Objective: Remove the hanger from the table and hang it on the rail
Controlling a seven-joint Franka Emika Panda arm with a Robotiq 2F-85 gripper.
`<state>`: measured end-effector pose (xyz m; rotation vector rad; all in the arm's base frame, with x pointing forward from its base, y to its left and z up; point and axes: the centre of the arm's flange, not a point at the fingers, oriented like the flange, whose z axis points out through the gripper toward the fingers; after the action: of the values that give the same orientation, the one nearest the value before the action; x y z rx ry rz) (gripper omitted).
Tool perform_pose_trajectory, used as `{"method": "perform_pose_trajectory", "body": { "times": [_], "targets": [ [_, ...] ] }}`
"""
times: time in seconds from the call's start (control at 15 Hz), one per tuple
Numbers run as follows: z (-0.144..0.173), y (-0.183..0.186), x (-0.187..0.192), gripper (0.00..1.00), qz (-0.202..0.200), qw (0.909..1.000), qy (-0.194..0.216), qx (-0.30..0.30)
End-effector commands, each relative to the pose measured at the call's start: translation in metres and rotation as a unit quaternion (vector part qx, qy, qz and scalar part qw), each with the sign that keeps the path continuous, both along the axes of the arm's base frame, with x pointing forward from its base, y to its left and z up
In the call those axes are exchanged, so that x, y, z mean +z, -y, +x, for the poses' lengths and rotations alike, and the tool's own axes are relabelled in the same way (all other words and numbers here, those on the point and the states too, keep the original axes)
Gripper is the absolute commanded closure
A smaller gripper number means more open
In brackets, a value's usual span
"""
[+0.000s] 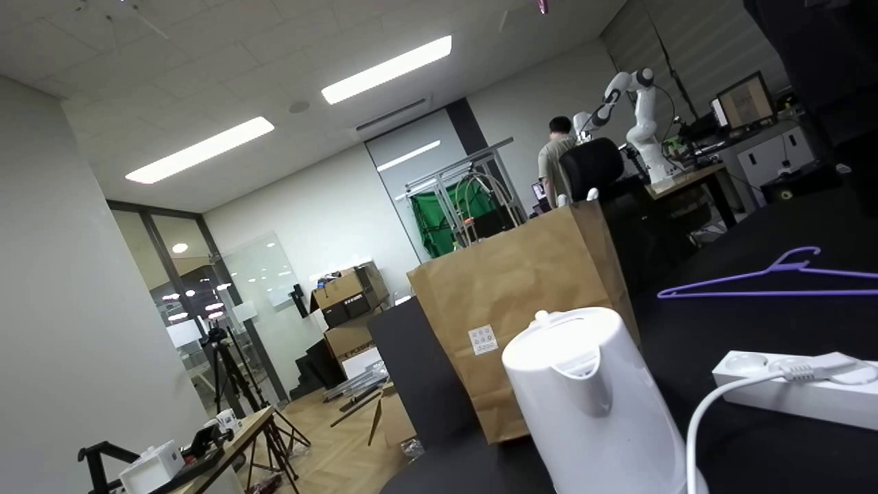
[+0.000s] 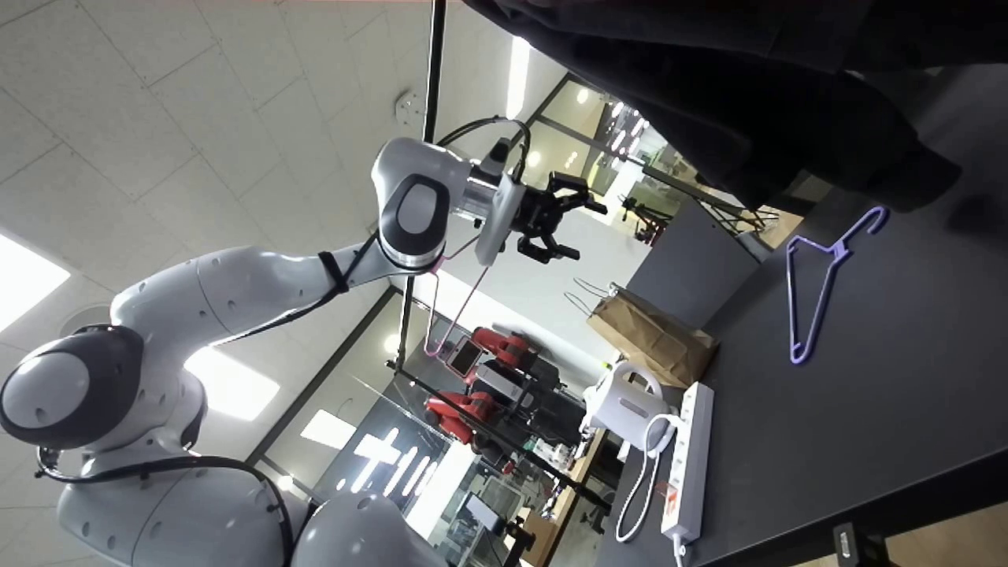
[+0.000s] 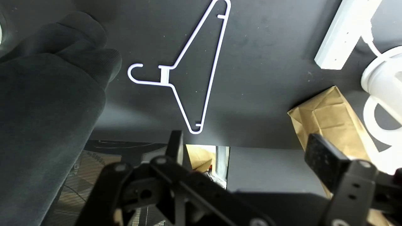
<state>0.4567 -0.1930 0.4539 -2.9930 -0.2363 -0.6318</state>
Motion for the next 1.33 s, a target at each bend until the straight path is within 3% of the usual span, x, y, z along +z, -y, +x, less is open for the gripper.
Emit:
{"method": "perform_pose_trajectory", "body": {
  "times": [0.0,0.53,1.0,1.27],
  "targets": [
    [0.000,0.000,0.000,0.00,0.000,1.0000,0.000,0.000],
    [0.000,0.000,0.000,0.00,0.000,1.0000,0.000,0.000],
    [0.100,-0.004,-0.024,0.00,-0.049,0.9973,0.045,0.032],
    [0.177,-0.012,-0.048,0.00,-0.071,0.9943,0.039,0.069]
  ]
}}
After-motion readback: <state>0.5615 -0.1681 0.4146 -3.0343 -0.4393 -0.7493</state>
